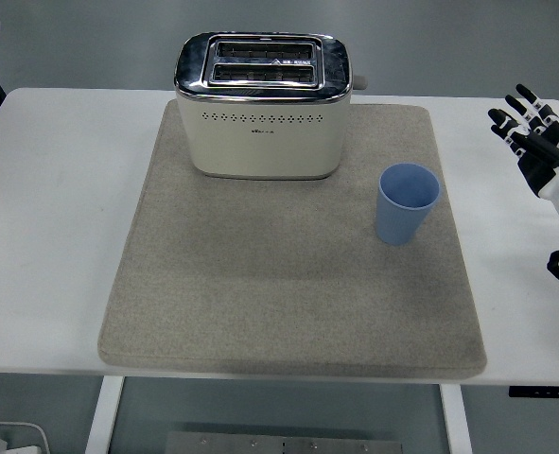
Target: Put the water cup in front of the bread machine
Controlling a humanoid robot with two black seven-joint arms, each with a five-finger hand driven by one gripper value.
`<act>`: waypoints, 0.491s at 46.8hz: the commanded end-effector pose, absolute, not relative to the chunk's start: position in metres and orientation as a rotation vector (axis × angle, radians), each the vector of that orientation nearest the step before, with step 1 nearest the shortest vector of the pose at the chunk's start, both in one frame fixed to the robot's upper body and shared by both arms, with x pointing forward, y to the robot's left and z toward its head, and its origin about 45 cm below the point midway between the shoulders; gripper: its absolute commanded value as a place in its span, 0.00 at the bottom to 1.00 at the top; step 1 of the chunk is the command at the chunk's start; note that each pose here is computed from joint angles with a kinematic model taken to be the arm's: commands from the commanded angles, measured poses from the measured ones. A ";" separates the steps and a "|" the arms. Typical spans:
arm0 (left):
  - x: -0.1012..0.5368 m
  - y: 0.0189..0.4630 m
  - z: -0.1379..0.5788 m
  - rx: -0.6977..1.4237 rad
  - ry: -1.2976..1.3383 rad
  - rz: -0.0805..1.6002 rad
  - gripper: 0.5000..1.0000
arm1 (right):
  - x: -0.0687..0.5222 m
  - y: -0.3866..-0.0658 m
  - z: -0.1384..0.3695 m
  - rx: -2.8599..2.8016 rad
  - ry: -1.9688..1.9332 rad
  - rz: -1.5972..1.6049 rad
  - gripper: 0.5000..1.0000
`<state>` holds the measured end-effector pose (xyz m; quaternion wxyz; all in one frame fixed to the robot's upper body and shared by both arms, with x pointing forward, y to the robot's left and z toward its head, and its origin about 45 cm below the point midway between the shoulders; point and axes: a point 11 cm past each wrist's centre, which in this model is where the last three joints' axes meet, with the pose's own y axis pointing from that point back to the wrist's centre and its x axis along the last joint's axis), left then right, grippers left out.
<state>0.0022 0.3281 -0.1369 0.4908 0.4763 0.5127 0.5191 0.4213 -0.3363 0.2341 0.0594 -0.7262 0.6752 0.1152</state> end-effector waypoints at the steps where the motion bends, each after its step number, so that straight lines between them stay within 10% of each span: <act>1: 0.001 0.331 -0.137 1.164 1.243 1.266 1.00 | 0.421 -0.335 0.233 -2.199 2.042 0.353 0.88; 23: -0.007 0.330 -0.137 1.169 1.259 1.262 1.00 | 0.422 -0.333 0.233 -2.200 2.035 0.356 0.88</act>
